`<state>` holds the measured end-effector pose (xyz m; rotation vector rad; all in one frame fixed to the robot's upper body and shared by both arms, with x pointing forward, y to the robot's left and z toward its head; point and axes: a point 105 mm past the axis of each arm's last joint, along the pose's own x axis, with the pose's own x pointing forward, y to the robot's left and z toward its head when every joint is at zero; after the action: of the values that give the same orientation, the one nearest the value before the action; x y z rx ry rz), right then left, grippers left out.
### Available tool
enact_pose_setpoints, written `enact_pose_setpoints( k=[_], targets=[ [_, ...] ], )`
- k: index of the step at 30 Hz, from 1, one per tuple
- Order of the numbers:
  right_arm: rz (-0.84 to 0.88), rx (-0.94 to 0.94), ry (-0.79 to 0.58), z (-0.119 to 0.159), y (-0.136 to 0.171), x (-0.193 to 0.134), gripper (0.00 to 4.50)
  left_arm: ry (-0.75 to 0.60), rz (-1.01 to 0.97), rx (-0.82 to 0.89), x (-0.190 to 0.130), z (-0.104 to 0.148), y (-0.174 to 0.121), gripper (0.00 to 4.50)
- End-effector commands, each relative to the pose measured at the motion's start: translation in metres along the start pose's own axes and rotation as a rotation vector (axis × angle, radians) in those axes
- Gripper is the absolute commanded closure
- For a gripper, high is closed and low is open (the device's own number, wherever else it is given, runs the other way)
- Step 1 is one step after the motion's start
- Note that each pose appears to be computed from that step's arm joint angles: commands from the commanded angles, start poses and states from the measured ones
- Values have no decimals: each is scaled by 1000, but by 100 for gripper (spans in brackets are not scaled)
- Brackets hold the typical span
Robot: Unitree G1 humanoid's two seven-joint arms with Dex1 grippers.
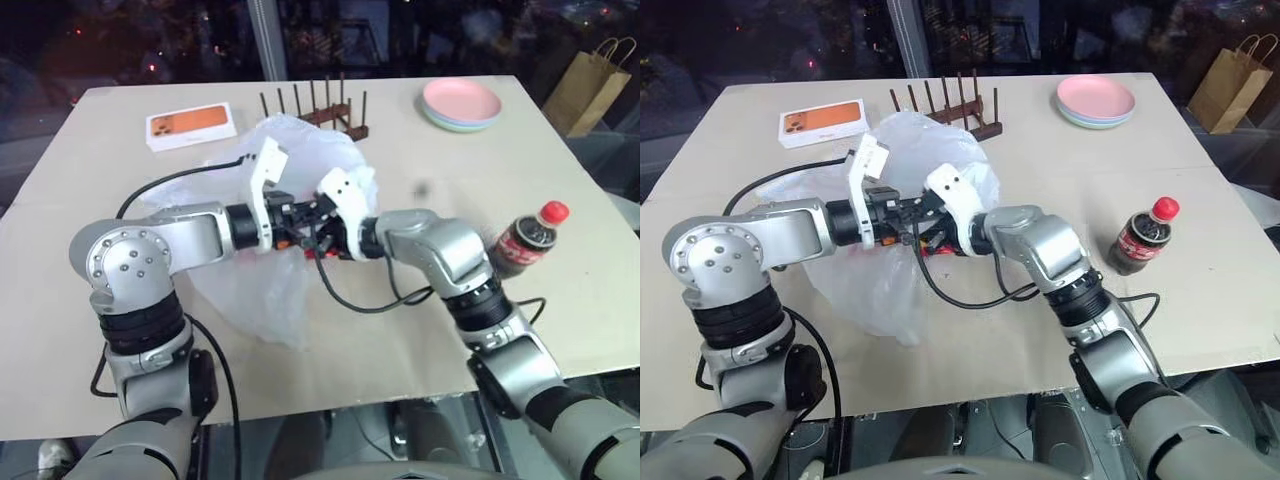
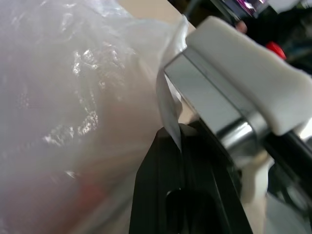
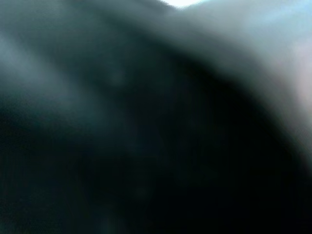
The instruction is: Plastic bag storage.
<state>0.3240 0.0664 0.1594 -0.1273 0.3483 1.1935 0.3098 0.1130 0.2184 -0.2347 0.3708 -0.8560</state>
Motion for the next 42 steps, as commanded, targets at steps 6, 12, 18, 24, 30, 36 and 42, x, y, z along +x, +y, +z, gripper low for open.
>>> enact_pose_setpoints(
  k=[6,12,18,24,30,36,42],
  targets=[
    [-60,-143,-92,9,-5,-12,71,-160,54,-128,-6,17,9,450],
    [-73,-108,-201,13,-10,-52,31,-221,75,-218,-6,22,18,450],
    [-247,-234,-300,28,-16,-117,14,-258,69,-231,-6,30,19,450],
    [-685,-391,-360,53,-28,-201,14,-263,65,-226,0,39,26,450],
    [-1205,-336,-312,44,-46,-284,14,-206,9,-193,17,38,25,450],
    [-1221,-105,-267,3,-49,-284,14,-200,-20,-186,26,40,24,450],
    [-1283,4,-220,-37,-58,-285,14,-192,-18,-177,24,37,26,450]
  ],
)
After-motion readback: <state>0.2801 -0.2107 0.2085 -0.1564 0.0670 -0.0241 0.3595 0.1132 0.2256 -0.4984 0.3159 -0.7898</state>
